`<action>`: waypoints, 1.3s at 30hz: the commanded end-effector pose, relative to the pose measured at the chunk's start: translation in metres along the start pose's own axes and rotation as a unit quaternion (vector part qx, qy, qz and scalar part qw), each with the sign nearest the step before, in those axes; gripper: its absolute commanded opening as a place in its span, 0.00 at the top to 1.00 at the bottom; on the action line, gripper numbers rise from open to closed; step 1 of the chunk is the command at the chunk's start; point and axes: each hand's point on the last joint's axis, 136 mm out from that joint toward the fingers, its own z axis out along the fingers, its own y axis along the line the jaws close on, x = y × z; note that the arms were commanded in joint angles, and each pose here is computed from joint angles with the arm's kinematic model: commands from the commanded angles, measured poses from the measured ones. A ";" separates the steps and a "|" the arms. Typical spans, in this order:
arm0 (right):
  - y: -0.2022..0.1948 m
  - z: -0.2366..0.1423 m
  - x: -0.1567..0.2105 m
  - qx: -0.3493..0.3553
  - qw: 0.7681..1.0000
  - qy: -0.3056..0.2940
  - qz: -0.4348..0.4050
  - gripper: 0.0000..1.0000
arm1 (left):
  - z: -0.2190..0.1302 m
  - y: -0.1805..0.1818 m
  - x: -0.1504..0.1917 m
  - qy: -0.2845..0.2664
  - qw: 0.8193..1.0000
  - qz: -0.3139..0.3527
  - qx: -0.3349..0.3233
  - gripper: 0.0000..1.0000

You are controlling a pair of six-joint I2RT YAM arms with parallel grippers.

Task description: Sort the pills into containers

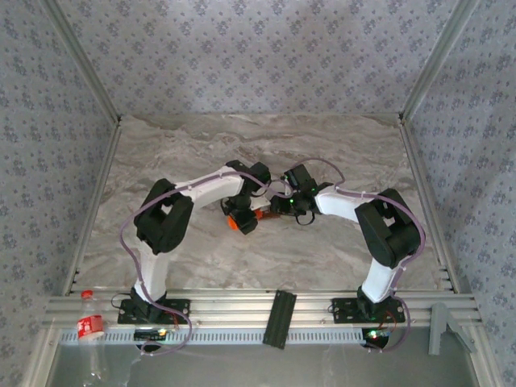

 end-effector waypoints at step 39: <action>-0.027 0.011 0.036 0.048 0.997 0.053 0.017 0.63 | -0.013 0.011 0.015 0.063 0.995 0.025 -0.080 1.00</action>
